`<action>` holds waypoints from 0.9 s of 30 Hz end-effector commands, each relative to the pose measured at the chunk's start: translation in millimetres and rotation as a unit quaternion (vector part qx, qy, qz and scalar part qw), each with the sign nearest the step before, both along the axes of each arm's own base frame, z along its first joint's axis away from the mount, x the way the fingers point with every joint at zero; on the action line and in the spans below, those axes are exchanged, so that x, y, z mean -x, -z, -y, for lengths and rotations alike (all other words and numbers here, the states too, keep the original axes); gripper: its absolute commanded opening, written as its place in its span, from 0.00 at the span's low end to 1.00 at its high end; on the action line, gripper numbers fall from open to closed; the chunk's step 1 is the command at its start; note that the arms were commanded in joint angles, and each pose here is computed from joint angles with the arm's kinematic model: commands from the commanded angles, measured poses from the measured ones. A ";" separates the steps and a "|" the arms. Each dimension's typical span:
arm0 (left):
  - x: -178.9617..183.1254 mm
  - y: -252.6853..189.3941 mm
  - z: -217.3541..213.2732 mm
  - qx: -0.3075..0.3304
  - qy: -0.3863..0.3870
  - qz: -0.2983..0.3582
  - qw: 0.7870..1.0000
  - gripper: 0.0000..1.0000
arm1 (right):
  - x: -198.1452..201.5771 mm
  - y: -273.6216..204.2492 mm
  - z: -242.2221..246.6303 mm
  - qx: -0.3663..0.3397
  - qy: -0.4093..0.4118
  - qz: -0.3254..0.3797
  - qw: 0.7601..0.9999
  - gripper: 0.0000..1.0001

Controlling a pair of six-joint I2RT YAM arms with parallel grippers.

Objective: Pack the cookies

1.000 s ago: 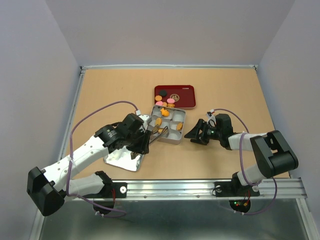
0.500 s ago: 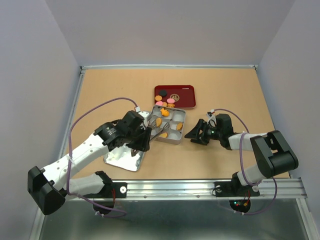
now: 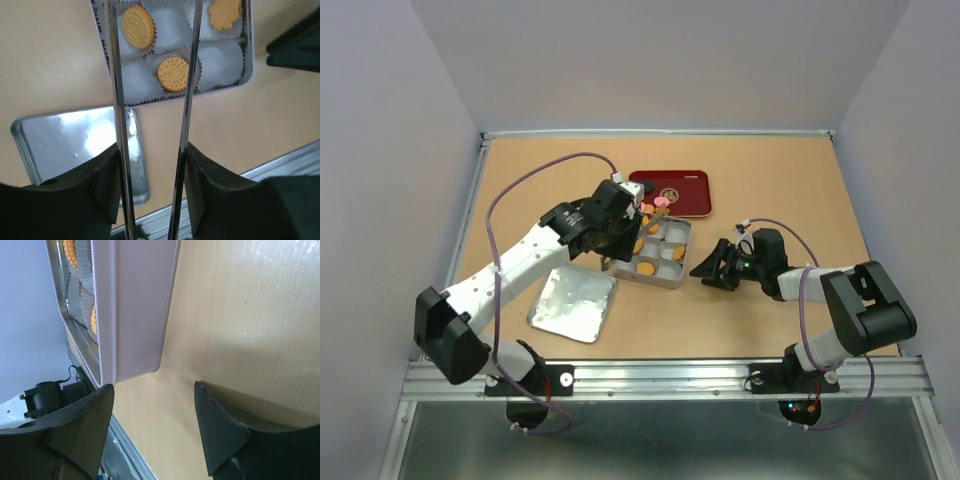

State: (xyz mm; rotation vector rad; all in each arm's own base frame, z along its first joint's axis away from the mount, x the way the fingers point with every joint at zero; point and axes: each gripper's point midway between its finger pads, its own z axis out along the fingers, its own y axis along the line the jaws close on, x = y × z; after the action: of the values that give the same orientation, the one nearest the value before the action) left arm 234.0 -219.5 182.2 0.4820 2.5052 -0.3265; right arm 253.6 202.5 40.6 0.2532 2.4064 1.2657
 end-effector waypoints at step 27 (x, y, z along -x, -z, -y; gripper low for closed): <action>-168.4 46.9 3.3 -0.087 -0.044 0.045 0.994 0.51 | 12.0 42.8 6.6 0.008 -0.004 -0.075 0.997 0.71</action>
State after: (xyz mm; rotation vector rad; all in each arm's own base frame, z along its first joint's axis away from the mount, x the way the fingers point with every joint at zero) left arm 383.2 -223.7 106.6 0.4645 2.5608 -0.0630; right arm 254.5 211.8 38.4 0.2253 2.4009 1.4185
